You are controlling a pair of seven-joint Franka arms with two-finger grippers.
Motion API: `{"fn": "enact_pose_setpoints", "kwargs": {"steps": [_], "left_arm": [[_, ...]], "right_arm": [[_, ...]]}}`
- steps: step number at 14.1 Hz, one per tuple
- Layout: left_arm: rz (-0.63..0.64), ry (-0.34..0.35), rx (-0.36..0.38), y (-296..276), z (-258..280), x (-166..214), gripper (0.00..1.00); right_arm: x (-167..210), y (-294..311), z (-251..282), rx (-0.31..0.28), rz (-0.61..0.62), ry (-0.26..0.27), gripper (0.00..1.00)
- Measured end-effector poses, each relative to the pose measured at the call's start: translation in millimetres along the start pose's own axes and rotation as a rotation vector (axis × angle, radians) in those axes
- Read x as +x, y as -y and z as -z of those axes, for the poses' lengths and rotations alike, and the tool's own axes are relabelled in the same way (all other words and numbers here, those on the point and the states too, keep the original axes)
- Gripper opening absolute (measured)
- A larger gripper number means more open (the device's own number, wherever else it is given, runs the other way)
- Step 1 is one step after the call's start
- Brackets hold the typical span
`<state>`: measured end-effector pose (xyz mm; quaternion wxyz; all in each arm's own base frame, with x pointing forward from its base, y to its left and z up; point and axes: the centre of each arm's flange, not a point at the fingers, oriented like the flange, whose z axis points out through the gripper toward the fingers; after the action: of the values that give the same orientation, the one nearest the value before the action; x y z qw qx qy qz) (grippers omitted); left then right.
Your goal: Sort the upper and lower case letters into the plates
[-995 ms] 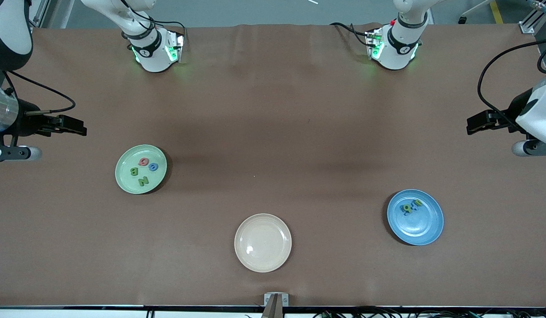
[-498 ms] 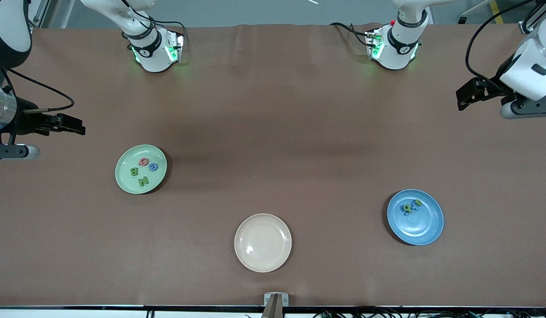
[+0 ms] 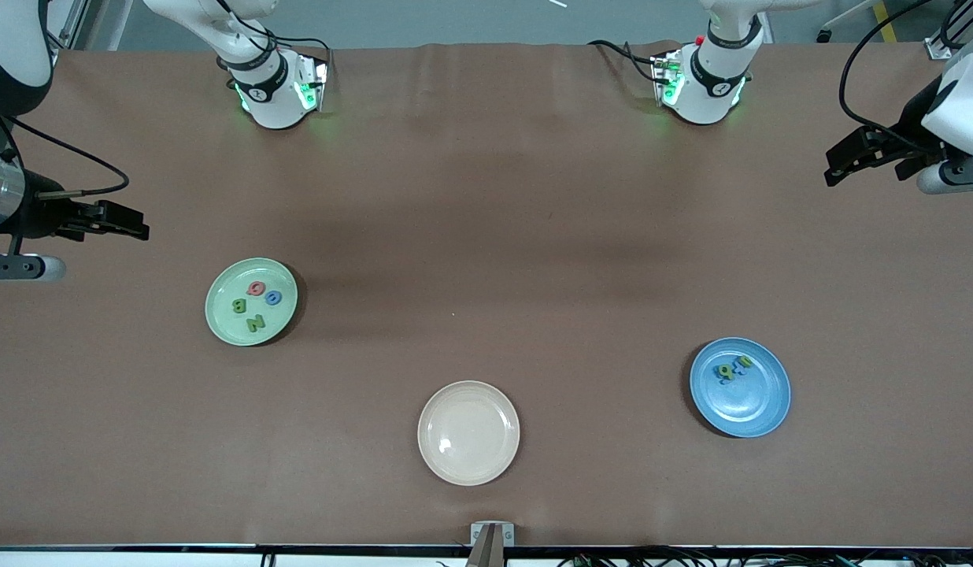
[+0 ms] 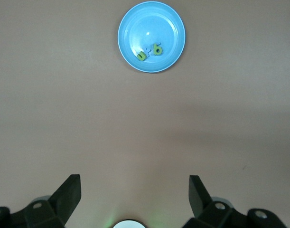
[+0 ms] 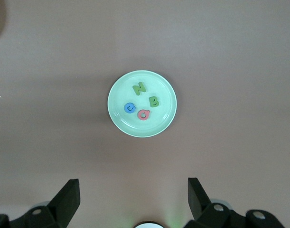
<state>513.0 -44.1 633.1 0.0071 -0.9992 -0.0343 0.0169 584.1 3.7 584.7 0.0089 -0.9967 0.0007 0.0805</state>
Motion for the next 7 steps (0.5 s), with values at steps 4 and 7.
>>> {"fn": "enact_pose_setpoints", "kwargs": {"steps": [4, 7], "left_arm": [[0.003, 0.024, 0.003, 0, -4, -1, 1.0], [0.004, 0.027, 0.004, 0, -4, -1, 1.0]], "right_arm": [[-5, -2, 27, 0.0, -0.003, -0.042, 1.0], [-10, -3, 25, 0.003, -0.005, 0.0, 1.0]]}}
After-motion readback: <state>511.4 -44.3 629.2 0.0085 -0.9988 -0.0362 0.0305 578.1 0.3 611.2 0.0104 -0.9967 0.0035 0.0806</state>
